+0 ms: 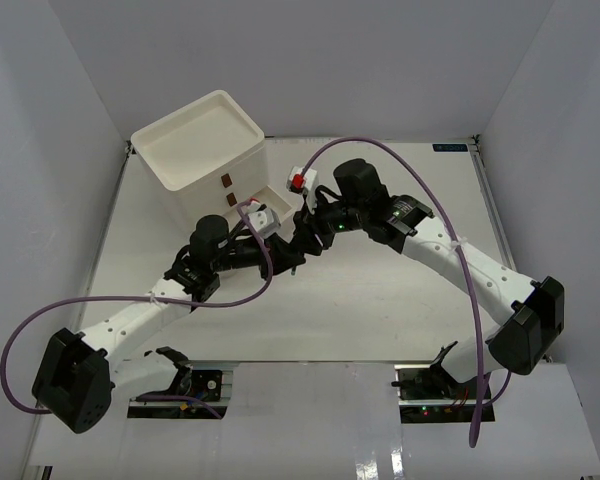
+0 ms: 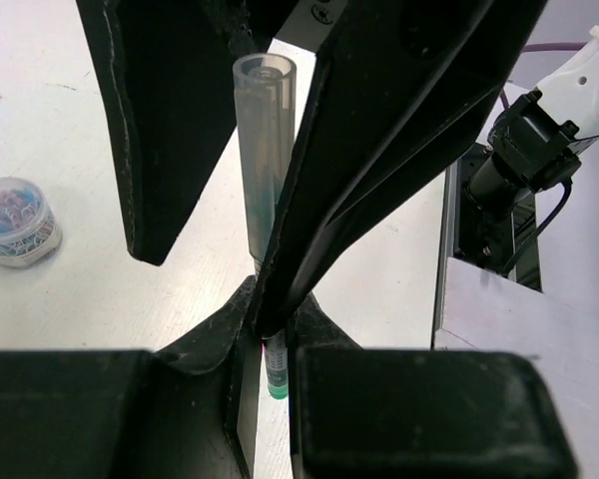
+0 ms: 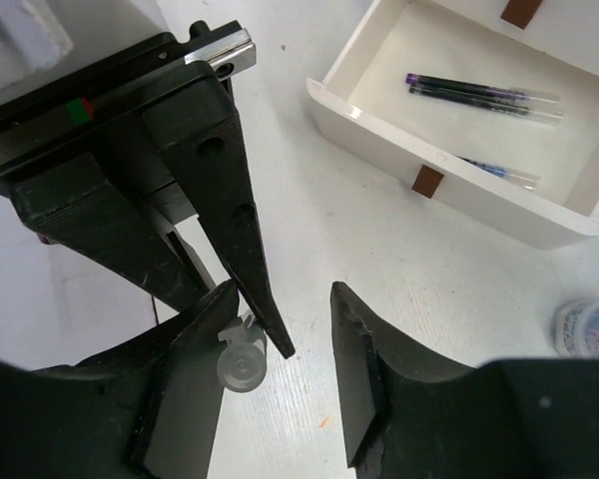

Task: Sort the stationery into containers
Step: Close the pen cap on the pen.

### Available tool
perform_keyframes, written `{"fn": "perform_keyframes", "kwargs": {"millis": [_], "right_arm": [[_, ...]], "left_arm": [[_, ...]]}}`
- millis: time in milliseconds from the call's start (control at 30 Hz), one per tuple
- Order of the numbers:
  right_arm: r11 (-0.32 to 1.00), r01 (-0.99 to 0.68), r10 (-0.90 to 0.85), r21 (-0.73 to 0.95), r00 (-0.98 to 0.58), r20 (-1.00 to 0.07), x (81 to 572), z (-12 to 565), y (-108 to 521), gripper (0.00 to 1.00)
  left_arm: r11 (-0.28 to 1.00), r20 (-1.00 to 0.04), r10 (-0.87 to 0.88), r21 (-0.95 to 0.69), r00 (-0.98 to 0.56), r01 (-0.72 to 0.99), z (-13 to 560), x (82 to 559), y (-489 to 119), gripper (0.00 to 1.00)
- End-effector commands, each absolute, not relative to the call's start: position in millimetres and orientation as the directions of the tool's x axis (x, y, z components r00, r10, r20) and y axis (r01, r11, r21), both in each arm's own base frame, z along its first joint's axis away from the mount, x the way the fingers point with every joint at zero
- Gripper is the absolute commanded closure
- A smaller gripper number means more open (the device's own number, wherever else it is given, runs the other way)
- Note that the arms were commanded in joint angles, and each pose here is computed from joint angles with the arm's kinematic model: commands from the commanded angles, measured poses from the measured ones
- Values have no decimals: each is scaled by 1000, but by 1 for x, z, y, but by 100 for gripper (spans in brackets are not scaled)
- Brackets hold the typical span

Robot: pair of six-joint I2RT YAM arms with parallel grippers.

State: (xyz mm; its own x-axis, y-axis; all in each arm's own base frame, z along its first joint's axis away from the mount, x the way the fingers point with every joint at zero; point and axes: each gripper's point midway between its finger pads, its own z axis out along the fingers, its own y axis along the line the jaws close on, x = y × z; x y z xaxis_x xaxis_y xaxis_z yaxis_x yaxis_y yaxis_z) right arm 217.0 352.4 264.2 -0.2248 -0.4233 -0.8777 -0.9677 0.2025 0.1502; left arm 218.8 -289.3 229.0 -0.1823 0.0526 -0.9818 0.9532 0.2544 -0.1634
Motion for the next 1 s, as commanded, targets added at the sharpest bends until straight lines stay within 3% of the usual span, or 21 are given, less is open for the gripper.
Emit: {"fn": "perform_keyframes", "kwargs": {"millis": [0,567,767,967], "right_arm": [[183,-969,-402,164,-226,-887,205,281,352,50],[228,-972,-194,59,-105,-975,203,348,342,18],[440,-898,-185,3,-94,-978,229,347,315,16],[664,-746,-189,-49,-104,-976,252,336,265,5]], "left_arm": [[298,-994,-11,-108,-110,948,258,238,-294,100],[363,-975,24,-199,-223,910,232,256,-298,100],[404,-971,47,-197,-235,893,227,262,-294,100],[499,-958,131,-158,-255,852,214,278,-283,100]]}}
